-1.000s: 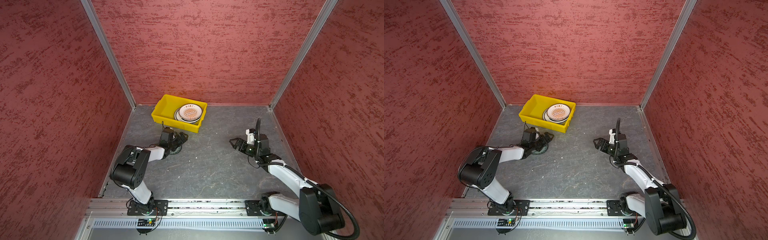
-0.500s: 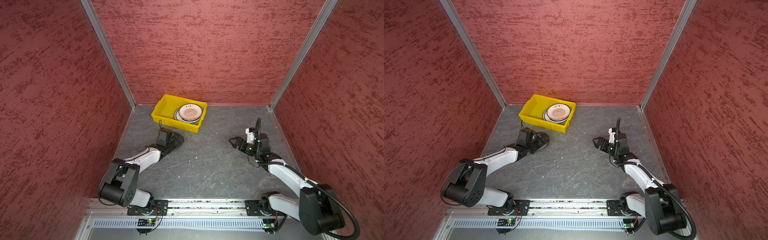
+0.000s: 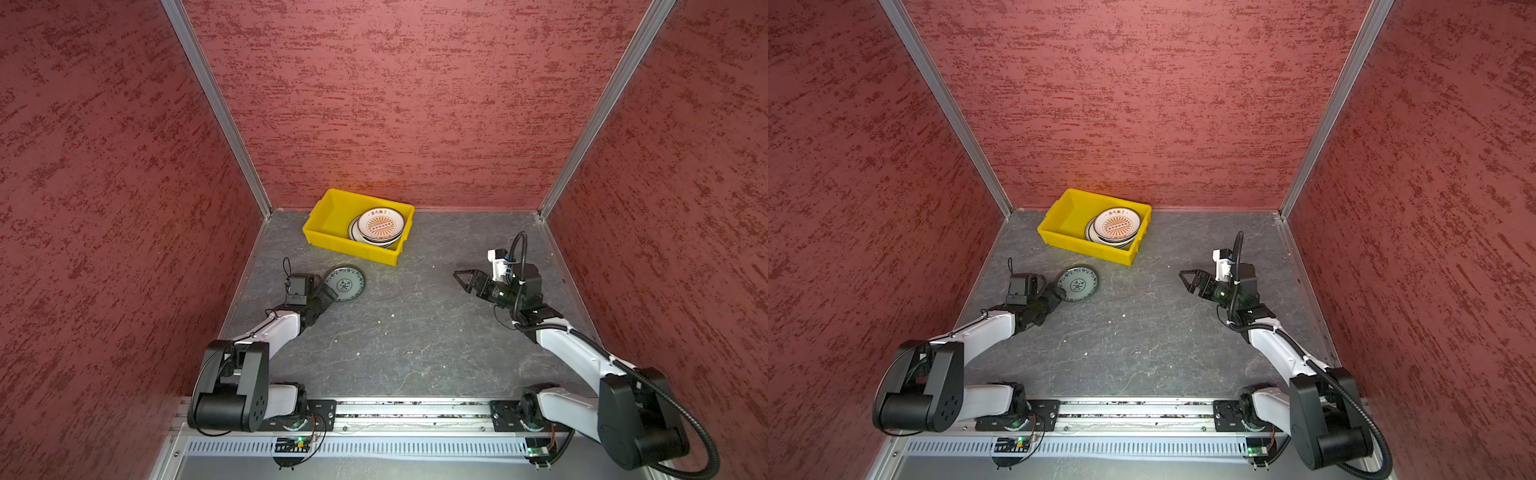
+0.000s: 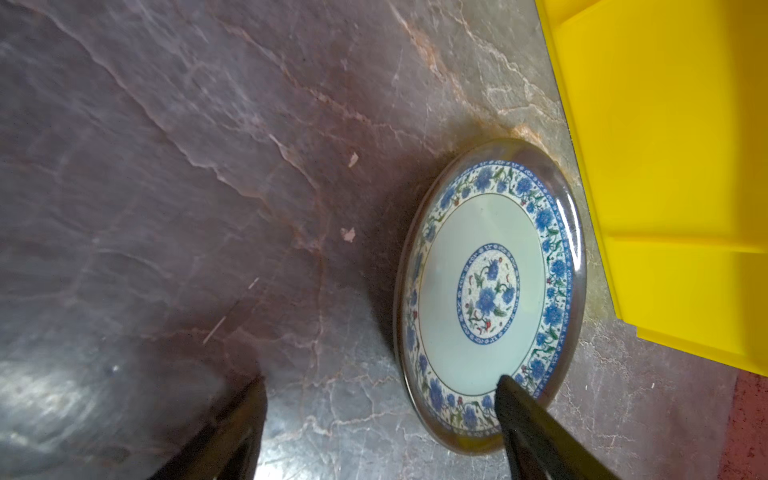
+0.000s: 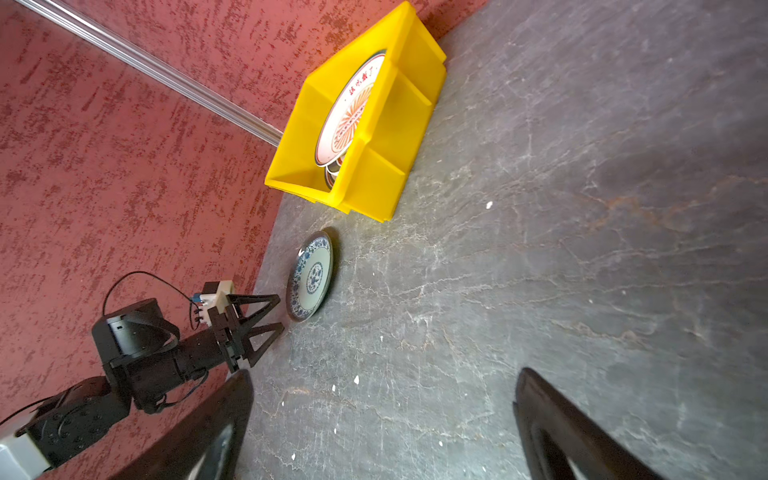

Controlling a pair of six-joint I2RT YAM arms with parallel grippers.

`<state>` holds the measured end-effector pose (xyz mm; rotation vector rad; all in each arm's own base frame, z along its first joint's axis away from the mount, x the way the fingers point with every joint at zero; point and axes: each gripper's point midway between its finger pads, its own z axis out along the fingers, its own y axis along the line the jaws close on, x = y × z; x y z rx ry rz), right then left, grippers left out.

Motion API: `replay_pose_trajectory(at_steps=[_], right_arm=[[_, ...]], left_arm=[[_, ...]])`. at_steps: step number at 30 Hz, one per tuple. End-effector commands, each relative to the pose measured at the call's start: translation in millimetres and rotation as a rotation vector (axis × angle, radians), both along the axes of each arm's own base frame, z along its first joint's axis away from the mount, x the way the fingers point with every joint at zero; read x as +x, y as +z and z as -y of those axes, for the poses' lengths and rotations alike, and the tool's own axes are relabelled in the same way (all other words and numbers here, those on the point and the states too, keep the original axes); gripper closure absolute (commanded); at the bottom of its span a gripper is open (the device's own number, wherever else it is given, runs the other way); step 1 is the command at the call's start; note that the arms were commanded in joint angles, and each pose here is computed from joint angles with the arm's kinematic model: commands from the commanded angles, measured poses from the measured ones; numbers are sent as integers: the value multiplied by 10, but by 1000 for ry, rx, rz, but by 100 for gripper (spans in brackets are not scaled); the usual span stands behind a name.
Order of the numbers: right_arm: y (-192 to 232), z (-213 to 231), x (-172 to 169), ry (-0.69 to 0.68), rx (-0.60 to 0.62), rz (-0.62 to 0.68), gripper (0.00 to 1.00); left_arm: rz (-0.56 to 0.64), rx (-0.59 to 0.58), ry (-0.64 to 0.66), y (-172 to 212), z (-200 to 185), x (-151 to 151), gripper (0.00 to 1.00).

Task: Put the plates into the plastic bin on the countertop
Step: 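Lower left gripper to the blue floral plate rim and pinch it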

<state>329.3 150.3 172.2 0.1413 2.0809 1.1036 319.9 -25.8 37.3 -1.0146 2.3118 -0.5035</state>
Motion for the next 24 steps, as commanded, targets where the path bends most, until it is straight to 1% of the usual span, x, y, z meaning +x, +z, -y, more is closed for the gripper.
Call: replay_pose_trajectory(at_steps=[1, 9, 13, 18, 20, 22, 24], right_arm=[[185, -13, -4, 12, 16, 70, 1], [127, 30, 1, -15, -2, 48, 1], [117, 35, 11, -20, 0, 43, 1], [95, 50, 21, -32, -8, 31, 1], [83, 60, 22, -36, -12, 28, 1], [75, 59, 22, -36, -13, 25, 1], [72, 65, 29, -40, -14, 23, 1]], left_arm=[[17, -43, 15, -93, -16, 22, 24], [6, -56, 14, -176, -13, 124, 31], [-8, -54, 8, -254, -8, 158, 41], [-22, -40, 18, -334, -33, 172, 42], [-26, -28, 24, -345, -55, 180, 47], [-32, -28, 17, -353, -51, 205, 59], [-43, -27, 12, -352, -44, 223, 62]])
